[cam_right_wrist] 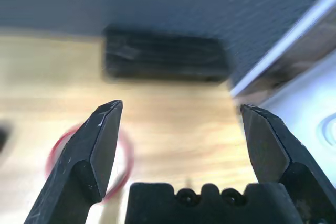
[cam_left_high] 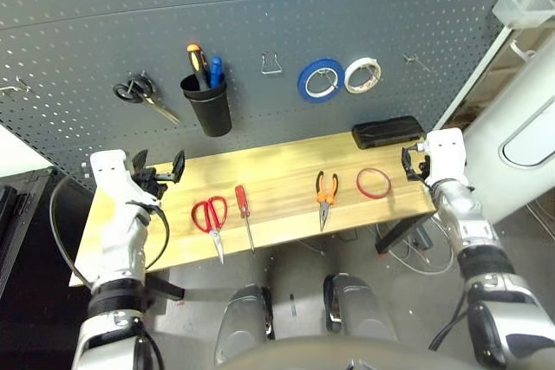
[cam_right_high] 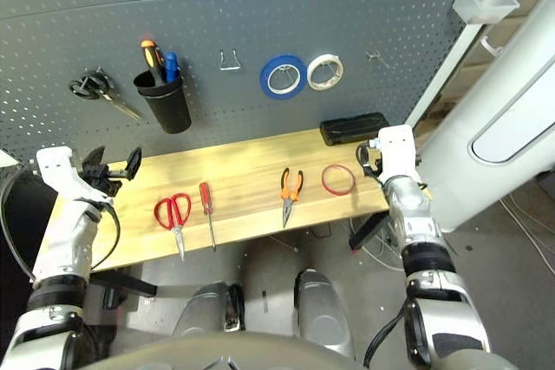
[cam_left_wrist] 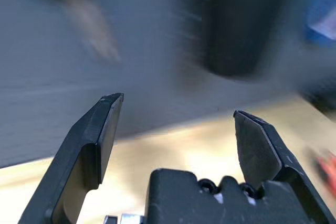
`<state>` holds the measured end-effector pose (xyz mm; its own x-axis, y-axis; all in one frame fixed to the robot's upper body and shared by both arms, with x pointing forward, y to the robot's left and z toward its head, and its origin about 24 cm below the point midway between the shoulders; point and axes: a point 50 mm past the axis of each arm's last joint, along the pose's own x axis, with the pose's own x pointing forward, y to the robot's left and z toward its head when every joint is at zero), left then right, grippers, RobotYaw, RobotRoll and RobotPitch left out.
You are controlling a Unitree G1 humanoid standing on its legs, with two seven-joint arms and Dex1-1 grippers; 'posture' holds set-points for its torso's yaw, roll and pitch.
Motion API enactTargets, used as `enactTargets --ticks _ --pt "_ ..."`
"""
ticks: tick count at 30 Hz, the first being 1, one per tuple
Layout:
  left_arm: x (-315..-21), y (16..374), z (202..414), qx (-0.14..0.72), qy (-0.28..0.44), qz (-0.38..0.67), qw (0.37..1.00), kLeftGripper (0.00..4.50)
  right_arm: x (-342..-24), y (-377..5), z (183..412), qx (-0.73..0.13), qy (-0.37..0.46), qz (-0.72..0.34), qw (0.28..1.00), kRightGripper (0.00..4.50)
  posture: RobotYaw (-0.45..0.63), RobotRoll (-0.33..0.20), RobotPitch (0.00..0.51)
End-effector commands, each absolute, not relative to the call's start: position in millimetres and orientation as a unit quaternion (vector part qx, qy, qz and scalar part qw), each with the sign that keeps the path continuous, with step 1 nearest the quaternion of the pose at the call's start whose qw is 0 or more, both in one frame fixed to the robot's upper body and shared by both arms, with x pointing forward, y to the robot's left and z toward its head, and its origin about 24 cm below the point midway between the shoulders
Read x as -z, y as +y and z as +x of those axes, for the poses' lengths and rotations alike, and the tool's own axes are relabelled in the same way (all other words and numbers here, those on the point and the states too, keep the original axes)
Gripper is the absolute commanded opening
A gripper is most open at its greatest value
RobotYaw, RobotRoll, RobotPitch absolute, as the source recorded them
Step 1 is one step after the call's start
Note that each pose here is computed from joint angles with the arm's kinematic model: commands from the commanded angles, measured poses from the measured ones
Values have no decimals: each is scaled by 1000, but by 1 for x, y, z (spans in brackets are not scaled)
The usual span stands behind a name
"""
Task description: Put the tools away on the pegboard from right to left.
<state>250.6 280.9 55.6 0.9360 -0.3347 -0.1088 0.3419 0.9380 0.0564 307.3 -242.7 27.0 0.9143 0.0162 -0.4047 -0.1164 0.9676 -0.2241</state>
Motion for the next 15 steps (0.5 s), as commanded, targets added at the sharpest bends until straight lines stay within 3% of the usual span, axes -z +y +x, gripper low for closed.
enactTargets --ticks 1,7,15 --pt "-59 267 244 260 75 29 962 4436 -32 -237 309 -76 251 -130 956 4500 -135 0 101" --pt "-70 242 232 384 106 37 916 4436 -38 -223 316 -166 321 -134 923 4500 -110 0 152" --pt "-75 238 222 495 136 55 856 4436 -27 -215 330 -200 397 -136 885 4500 -86 0 215"
